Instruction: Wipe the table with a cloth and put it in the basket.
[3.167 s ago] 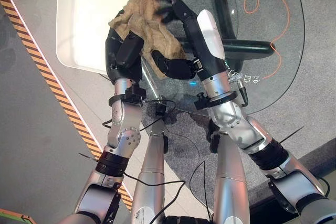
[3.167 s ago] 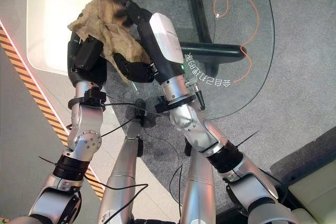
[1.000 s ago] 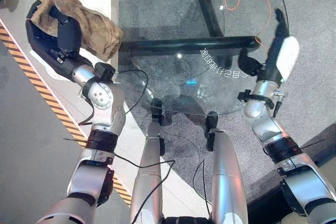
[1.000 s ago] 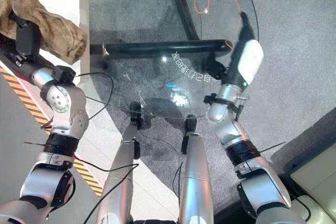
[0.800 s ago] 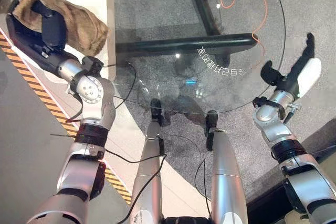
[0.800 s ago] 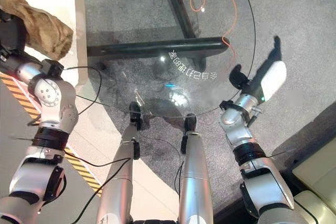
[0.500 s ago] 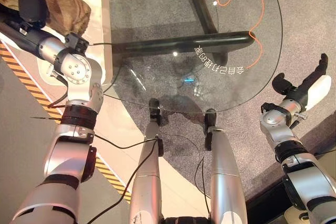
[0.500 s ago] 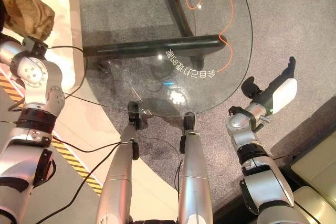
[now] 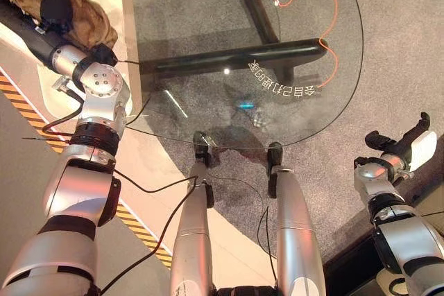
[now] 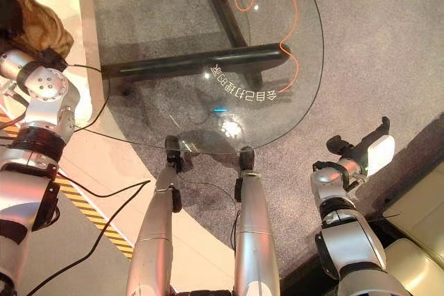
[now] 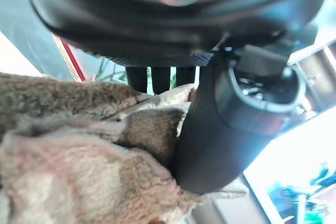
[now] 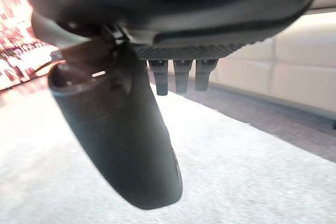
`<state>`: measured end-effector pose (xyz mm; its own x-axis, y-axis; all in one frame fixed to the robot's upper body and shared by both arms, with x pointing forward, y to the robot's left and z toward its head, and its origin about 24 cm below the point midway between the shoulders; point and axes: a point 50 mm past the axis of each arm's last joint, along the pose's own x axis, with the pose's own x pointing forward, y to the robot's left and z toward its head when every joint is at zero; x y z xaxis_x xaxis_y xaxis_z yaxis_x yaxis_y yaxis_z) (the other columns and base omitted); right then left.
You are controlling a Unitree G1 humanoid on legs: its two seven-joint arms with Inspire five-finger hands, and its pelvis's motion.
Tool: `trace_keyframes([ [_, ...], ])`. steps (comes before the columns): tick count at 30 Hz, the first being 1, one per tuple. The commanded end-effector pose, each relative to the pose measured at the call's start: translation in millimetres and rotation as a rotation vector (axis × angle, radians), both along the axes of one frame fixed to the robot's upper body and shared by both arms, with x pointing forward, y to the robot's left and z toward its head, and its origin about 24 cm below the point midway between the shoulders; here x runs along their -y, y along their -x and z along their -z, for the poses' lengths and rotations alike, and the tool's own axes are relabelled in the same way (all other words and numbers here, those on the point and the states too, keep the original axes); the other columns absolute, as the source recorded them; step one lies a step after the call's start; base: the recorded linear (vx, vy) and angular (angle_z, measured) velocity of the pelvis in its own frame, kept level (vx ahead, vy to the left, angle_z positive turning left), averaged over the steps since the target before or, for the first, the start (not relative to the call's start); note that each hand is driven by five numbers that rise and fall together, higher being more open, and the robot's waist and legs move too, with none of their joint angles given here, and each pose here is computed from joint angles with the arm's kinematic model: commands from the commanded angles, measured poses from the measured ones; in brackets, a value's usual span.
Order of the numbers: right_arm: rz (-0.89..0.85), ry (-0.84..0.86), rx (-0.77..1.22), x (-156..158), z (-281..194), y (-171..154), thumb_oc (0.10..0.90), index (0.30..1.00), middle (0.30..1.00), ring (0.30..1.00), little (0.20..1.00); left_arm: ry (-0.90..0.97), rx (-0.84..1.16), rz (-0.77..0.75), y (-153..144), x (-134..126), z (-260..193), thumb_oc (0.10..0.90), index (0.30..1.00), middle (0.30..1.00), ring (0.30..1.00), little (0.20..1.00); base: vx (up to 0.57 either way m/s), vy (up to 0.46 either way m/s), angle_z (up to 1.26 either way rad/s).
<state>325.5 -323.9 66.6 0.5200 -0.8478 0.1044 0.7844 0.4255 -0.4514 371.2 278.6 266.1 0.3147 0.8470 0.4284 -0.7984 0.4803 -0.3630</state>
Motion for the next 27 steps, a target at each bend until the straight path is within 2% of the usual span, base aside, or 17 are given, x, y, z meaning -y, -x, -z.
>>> trace_keyframes([
  [1,0.065,0.002,-0.037,14,4,10,0.800,0.900,0.900,0.900,0.900,-0.052,0.224,-0.152,30,-34,-73,0.100,0.300,0.300,0.300,0.200,0.00,0.000,0.00],
  [16,0.032,0.014,-0.074,5,14,11,0.800,0.900,0.900,0.900,0.900,0.084,-0.012,-0.258,31,-72,-33,0.100,0.300,0.300,0.300,0.200,0.00,0.009,0.00],
  [27,0.022,0.021,-0.086,5,17,13,0.800,0.900,0.900,0.900,0.900,0.143,-0.276,-0.176,25,-88,-5,0.100,0.300,0.300,0.300,0.200,0.00,0.010,-0.02],
])
